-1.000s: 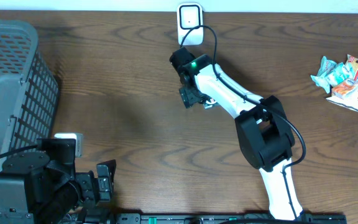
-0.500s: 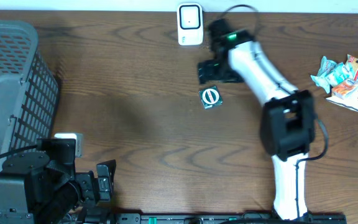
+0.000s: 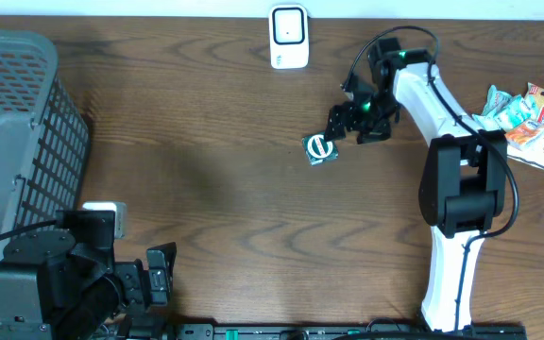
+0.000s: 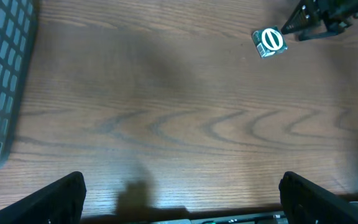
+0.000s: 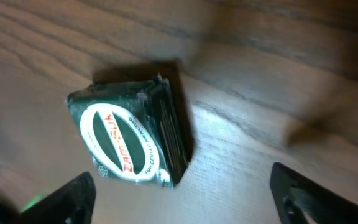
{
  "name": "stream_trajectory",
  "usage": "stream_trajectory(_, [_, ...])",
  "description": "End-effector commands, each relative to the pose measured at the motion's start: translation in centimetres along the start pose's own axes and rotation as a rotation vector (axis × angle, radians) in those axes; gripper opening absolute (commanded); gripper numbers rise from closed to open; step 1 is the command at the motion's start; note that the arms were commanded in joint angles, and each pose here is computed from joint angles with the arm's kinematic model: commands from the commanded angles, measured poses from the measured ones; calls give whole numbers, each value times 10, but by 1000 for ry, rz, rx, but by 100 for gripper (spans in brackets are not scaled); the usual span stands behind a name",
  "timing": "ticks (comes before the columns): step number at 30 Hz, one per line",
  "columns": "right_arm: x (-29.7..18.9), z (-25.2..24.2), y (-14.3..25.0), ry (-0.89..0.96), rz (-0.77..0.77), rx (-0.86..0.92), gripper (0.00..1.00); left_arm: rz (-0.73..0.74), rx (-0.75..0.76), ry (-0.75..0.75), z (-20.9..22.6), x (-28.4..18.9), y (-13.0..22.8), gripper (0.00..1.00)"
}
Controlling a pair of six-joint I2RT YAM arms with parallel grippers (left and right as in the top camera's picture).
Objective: Scan the item barcode
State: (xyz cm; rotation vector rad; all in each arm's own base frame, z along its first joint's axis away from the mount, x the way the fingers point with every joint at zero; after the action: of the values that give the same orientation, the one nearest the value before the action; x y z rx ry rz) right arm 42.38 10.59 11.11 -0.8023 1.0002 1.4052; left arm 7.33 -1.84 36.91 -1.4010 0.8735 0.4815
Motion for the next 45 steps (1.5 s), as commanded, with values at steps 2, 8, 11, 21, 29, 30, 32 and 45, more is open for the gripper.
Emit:
stream_trajectory(2, [16,6,6,-25,21,-52,75,0,-5,-10,1,0,0,98])
stream_trajectory(8, [31,14,13,-19,41,-84,72,0,-5,-10,1,0,0,97])
stream_trajectory(11, [39,20,16,-17,40,-106,63,0,-5,-9,1,0,0,98])
stream_trajectory(21, [48,17,17,107,1,32,27,0,-5,-10,1,0,0,98])
stream_trajectory(29, [36,23,14,107,0,69,36,0,-5,-10,1,0,0,98])
stream_trajectory(30, [32,25,15,111,7,72,41,0,-5,-9,1,0,0,98])
stream_trajectory(32, [24,28,16,120,22,79,53,0,-5,-10,1,0,0,98])
stream_trajectory(45, [10,37,33,160,101,531,86,0,-5,-10,1,0,0,98])
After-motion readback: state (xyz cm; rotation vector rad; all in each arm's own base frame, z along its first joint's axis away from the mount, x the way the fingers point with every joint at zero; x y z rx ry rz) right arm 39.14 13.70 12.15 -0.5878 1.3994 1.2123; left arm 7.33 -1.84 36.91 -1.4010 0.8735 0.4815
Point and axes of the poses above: each gripper's point midway between its finger pads, its own x axis out along the fingers, its own z axis along the line the jaws close on, y = z × x, the point moved 9 cm from there along -x, back along the fingers, and after that the axes turned 13 degrees about x, right-handed, at the moved point
